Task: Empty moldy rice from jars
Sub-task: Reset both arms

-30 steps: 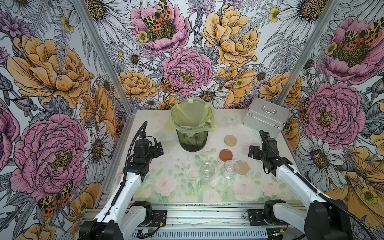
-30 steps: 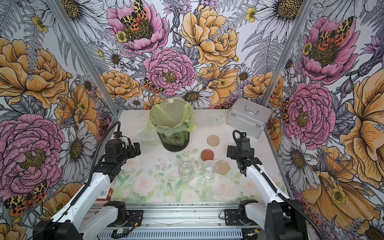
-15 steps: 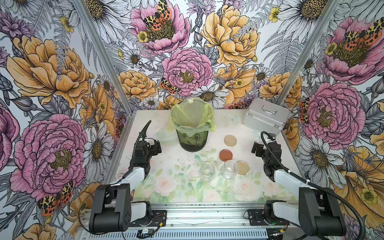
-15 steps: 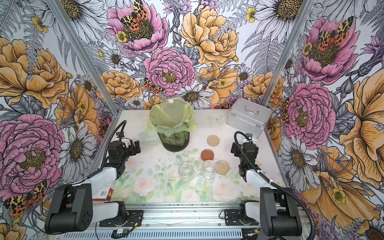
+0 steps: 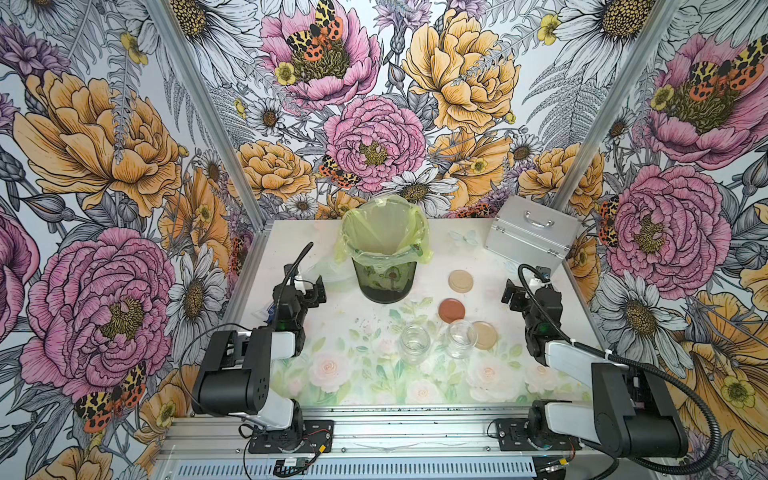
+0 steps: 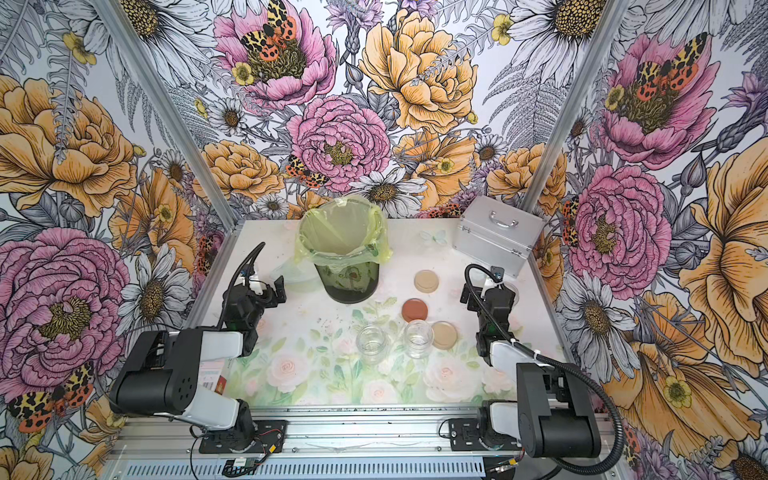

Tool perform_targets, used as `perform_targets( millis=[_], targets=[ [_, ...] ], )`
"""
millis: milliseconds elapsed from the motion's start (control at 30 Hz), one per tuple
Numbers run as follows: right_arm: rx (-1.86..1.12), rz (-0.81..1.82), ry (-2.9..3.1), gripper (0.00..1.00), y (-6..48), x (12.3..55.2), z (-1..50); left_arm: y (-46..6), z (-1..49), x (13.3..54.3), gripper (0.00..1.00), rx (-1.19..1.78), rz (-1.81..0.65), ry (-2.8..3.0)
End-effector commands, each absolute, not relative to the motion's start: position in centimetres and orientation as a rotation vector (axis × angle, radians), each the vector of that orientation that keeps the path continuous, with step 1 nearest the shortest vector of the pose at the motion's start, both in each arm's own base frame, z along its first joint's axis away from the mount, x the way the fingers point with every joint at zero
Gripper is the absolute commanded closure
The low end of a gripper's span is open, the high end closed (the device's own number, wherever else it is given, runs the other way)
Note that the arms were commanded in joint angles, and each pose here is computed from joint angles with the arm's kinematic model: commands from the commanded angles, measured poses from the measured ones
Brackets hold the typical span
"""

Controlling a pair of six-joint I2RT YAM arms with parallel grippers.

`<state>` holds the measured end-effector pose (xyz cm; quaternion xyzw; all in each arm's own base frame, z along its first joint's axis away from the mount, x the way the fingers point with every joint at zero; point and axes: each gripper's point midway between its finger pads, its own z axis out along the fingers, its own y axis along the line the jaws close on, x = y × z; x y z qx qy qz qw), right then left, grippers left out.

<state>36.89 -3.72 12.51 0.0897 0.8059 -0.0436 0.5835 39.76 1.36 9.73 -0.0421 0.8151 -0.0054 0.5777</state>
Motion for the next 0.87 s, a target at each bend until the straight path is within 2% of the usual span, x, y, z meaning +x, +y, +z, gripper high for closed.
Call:
perform_targets(
  millis=[0,267,400,833],
  targets=[
    [0.177,-0.106,1.791,0.00,-3.4,37.6,14.2,1.2,11.6,40.4,0.01,-0.077,-0.021,1.829],
    [0.139,-0.138,1.720,0.00,-3.1,37.9,12.4,0.7,11.7,40.3,0.02,-0.051,-0.011,1.816],
    [0.125,-0.156,1.751,0.00,-2.8,38.5,12.0,0.4,11.9,39.8,0.01,-0.053,0.073,1.789],
    [0.107,-0.159,1.807,0.00,-2.3,39.5,11.6,0.4,11.8,40.2,0.02,-0.040,0.014,1.806]
  ],
)
